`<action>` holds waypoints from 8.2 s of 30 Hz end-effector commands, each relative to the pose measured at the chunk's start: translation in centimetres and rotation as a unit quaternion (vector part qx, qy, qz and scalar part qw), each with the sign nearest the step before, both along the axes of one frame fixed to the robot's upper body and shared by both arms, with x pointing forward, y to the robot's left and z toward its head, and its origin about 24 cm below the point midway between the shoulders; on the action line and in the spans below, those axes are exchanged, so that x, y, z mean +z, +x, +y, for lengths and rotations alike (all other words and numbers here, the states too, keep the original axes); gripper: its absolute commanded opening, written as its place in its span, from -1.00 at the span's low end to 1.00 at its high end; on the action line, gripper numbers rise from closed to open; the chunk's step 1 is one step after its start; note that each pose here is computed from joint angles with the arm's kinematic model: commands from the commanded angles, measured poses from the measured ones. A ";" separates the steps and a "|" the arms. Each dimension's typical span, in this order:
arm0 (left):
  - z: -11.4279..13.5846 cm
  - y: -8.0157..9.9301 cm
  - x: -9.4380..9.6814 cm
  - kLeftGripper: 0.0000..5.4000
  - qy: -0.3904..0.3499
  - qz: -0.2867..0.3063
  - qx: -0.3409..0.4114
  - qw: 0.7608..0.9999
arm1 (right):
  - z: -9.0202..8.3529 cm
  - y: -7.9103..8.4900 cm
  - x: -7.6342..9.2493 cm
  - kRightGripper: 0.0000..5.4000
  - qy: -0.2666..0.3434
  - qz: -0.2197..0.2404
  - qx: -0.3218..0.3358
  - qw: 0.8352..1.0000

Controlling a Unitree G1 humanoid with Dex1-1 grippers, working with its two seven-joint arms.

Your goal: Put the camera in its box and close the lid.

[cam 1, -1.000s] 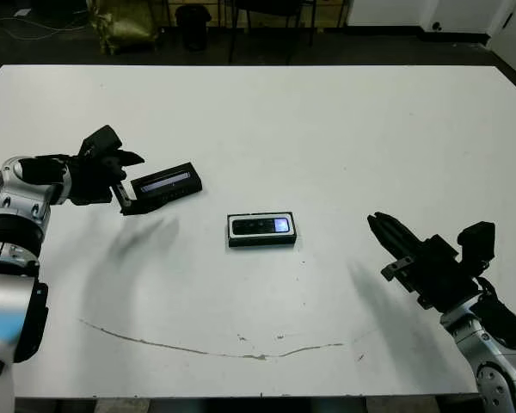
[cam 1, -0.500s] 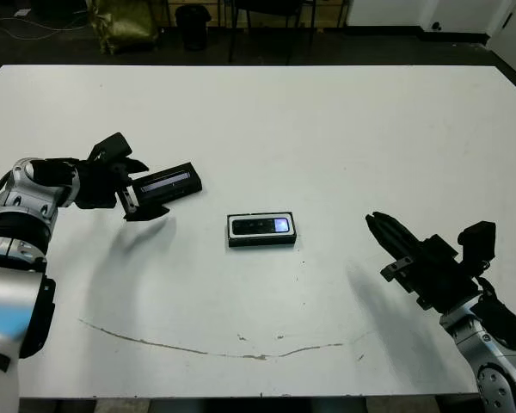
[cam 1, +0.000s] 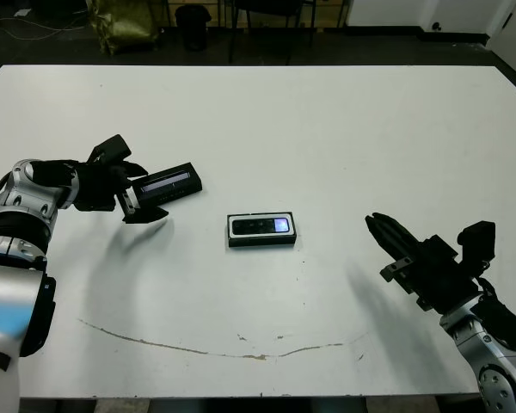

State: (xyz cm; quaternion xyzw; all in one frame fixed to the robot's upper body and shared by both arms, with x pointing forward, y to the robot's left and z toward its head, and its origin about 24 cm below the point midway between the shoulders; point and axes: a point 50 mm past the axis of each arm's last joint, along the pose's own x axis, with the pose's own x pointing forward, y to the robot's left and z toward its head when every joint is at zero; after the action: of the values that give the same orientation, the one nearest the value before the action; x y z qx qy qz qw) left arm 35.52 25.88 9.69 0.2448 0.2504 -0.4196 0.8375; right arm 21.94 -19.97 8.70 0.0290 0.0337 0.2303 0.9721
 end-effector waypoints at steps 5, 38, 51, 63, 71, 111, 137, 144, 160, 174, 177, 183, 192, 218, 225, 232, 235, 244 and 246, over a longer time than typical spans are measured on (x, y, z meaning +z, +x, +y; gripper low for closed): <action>0.3 -0.1 -0.6 0.99 0.004 0.014 0.020 1.000 | -0.4 -0.1 -0.9 -1.00 -0.013 0.004 -0.004 1.000; 0.1 -0.5 -1.7 0.99 -0.029 0.075 0.050 0.995 | -0.4 -0.2 -0.7 -1.00 -0.005 0.007 0.000 1.000; 0.0 -0.5 -2.1 -0.04 -0.025 0.101 0.077 0.992 | -0.2 -0.4 0.0 -1.00 0.003 0.012 0.001 1.000; -0.6 -0.4 -1.7 -0.11 -0.013 0.103 0.041 0.994 | -0.1 -0.3 0.0 -1.00 0.004 0.009 0.006 1.000; -1.5 -0.2 1.2 -0.11 -0.066 0.016 -0.050 0.996 | -0.5 -0.1 -1.0 -1.00 -0.001 0.007 0.002 1.000; -12.8 0.6 3.7 -0.11 0.020 0.093 -0.239 0.966 | 0.6 -0.8 -0.6 -1.00 -0.009 0.025 -0.011 1.000; -12.0 0.4 2.3 -0.11 0.025 0.134 -0.226 0.965 | 0.8 -0.8 -0.3 -1.00 -0.003 0.024 -0.008 1.000; -12.2 0.2 1.8 -0.11 0.016 0.145 -0.223 0.964 | 0.7 -0.9 -0.4 -1.00 0.002 0.021 -0.010 1.000; -12.4 -0.3 0.0 -0.11 0.004 0.159 -0.218 0.963 | 0.4 -0.9 -1.0 -1.00 0.002 0.024 -0.016 1.000; -12.5 -0.5 -0.4 -0.11 0.000 0.166 -0.216 0.962 | 0.5 -1.0 -0.9 -1.00 0.003 0.025 -0.016 1.000; -12.5 -0.5 -0.5 -0.11 -0.002 0.171 -0.211 0.962 | 0.5 -1.0 -0.9 -1.00 -0.001 0.023 -0.018 1.000; -12.8 -0.7 -0.7 -0.11 -0.011 0.168 -0.219 0.961 | 0.6 -1.0 -0.8 -1.00 -0.002 0.026 -0.014 1.000; -13.3 -0.9 -1.3 -0.11 -0.004 0.162 -0.235 0.958 | 0.6 -1.0 -1.0 -1.00 0.005 0.024 -0.015 1.000; -14.3 -1.1 -2.3 -0.11 0.028 0.165 -0.252 0.953 | 0.8 -1.0 -0.2 -1.00 0.001 0.022 -0.011 1.000; -14.9 -1.1 -2.2 -0.12 0.037 0.166 -0.258 0.951 | 0.8 -0.9 -0.2 -1.00 -0.002 0.017 -0.014 1.000; -15.3 -1.1 -2.0 -0.12 0.045 0.157 -0.272 0.948 | 0.7 -1.0 -0.2 -1.00 0.002 0.024 -0.013 1.000; -15.7 -1.2 -1.9 -0.12 0.049 0.152 -0.288 0.944 | 0.7 -1.0 -0.3 -1.00 0.006 0.023 -0.010 1.000; -16.7 -1.3 -1.8 -0.16 0.050 0.150 -0.314 0.936 | 0.5 -1.0 -0.5 -1.00 0.020 0.023 -0.005 1.000; -16.8 -1.3 -1.6 -0.16 0.052 0.141 -0.323 0.934 | 0.5 -1.1 -0.6 -1.00 0.027 0.024 -0.002 0.999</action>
State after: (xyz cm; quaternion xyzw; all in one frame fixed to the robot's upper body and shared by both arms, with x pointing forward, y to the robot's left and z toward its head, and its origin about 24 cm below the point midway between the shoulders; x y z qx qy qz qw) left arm 35.65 11.01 10.95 0.2939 0.2742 -0.6552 0.6396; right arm 21.08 -19.14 8.55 0.0592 0.0355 0.2320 0.9703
